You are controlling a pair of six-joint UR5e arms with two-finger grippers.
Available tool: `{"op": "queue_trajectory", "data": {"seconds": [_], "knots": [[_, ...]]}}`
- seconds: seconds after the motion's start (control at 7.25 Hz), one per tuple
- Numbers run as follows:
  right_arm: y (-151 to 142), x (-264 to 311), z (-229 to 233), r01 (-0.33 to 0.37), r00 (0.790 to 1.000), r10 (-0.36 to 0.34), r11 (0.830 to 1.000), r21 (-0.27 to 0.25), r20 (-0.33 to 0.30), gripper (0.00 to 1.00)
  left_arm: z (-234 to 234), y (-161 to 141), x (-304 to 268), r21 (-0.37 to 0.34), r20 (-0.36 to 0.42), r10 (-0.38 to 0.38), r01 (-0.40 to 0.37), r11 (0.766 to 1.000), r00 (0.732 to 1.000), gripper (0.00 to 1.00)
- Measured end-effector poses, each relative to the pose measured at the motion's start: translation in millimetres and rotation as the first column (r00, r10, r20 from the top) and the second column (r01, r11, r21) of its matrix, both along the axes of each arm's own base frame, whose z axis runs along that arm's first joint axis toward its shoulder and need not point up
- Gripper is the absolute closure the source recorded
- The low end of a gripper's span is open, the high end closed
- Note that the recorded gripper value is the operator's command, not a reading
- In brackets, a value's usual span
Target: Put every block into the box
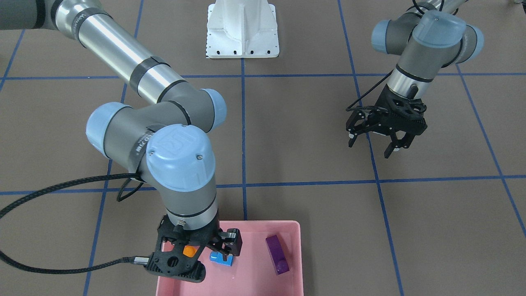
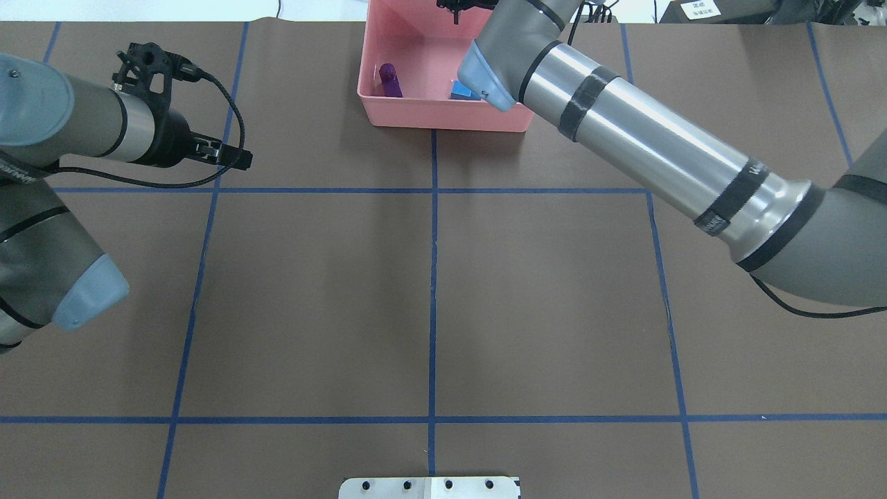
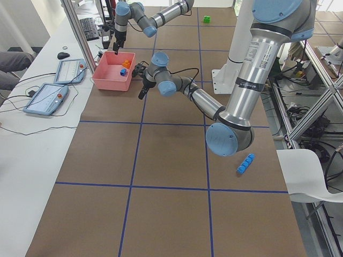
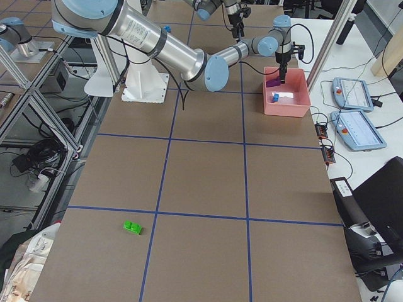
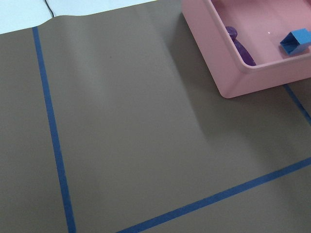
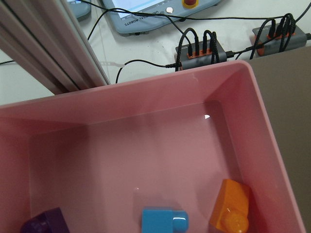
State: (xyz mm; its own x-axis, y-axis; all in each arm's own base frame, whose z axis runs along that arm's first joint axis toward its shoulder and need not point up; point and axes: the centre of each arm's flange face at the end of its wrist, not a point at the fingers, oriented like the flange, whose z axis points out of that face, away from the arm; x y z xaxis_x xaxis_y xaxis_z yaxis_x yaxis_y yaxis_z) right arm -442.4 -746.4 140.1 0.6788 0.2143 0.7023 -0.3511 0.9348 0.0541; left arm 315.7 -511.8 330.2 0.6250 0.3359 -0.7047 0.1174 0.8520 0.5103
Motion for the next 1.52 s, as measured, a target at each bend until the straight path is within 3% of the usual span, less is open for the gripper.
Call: {"op": "queue_trajectory", "data": {"seconds": [0.28,0.55,0.83,0.97,1.1,1.38,1.52], "knots": [[41,84,25,0.09,0.996,-0.089,0.996,0.023,-0.028,0.01,22,33,-28,-0.006,0.015,0.007,-0.007,1.0,1.0,0.0],[94,165,86,0.162,0.987,-0.16,0.984,0.075,-0.035,0.01,39,55,-40,-0.018,0.024,0.021,-0.02,1.0,0.999,0.0],[144,240,142,0.207,0.978,-0.202,0.971,0.122,-0.049,0.01,120,107,-72,0.019,0.108,0.105,-0.107,0.994,0.989,0.0],[163,266,163,0.226,0.974,-0.219,0.964,0.139,-0.065,0.0,170,145,-103,0.079,0.192,0.184,-0.202,0.976,0.964,0.0],[175,281,173,0.239,0.97,-0.231,0.96,0.148,-0.069,0.01,210,184,-135,0.124,0.257,0.267,-0.306,0.944,0.929,0.0],[187,295,181,0.249,0.968,-0.243,0.956,0.154,-0.062,0.01,254,259,-189,0.168,0.305,0.421,-0.484,0.859,0.854,0.01],[189,297,182,0.251,0.968,-0.244,0.955,0.155,-0.061,0.01,265,285,-201,0.156,0.307,0.49,-0.55,0.82,0.816,0.0]]}}
